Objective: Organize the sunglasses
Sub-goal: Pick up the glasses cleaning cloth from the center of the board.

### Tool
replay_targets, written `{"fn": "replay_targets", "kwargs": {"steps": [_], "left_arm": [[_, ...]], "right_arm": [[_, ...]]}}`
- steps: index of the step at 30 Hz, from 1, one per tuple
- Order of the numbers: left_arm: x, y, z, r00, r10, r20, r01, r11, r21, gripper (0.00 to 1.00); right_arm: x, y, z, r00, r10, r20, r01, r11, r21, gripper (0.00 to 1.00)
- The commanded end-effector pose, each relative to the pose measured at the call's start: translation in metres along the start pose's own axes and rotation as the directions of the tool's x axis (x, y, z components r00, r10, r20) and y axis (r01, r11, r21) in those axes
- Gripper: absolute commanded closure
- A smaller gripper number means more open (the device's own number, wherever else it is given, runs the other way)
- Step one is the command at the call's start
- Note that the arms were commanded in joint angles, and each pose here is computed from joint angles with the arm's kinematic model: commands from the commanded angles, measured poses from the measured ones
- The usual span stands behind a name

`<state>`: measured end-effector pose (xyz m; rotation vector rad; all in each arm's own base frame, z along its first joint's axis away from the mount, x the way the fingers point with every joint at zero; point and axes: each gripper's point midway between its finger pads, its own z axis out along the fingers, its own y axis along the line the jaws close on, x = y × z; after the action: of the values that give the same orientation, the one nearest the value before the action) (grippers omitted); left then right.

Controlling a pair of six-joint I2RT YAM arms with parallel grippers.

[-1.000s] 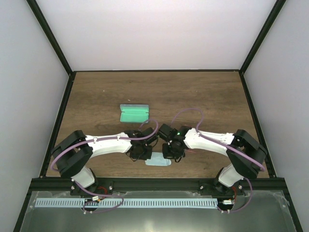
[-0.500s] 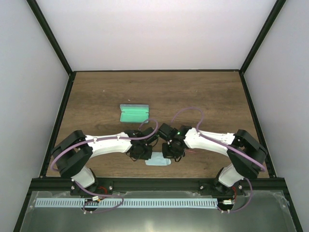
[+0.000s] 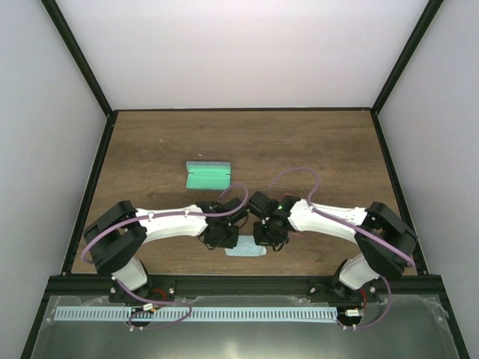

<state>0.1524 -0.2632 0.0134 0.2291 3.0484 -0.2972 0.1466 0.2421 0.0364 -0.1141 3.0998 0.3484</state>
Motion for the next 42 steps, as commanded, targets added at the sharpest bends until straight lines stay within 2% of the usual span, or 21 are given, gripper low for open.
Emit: {"fn": "replay_targets", "kwargs": {"steps": [1,7,15,21,32,42], "left_arm": [[0.01,-0.018,0.018,0.999,0.017,-0.041,-0.016,0.999,0.035,0.74],[0.012,-0.018,0.019,0.999,0.018,-0.048,-0.017,0.999,0.029,0.8],[0.016,-0.017,0.025,0.998,0.021,-0.066,-0.019,0.999,0.032,0.96],[0.013,-0.014,0.022,0.999,0.02,-0.043,-0.019,1.0,0.019,0.96],[-0.013,-0.033,-0.021,0.998,-0.001,0.07,-0.006,0.995,0.096,0.96],[-0.029,-0.024,-0.04,0.992,-0.048,0.118,0.038,0.996,0.086,0.96]], "right_arm": [[0.009,0.003,0.004,1.0,-0.021,-0.01,0.021,1.0,0.002,0.99],[0.01,0.001,0.006,1.0,-0.017,-0.013,0.017,1.0,0.005,0.99],[0.011,0.0,0.006,1.0,-0.026,-0.016,0.026,1.0,0.007,0.99],[0.011,0.001,0.004,1.0,-0.028,-0.013,0.028,1.0,-0.001,0.99],[-0.004,0.028,-0.024,0.999,-0.042,0.026,0.043,0.998,-0.054,0.99],[-0.022,0.052,-0.031,0.995,-0.086,0.042,0.089,0.994,-0.068,0.99]]}}
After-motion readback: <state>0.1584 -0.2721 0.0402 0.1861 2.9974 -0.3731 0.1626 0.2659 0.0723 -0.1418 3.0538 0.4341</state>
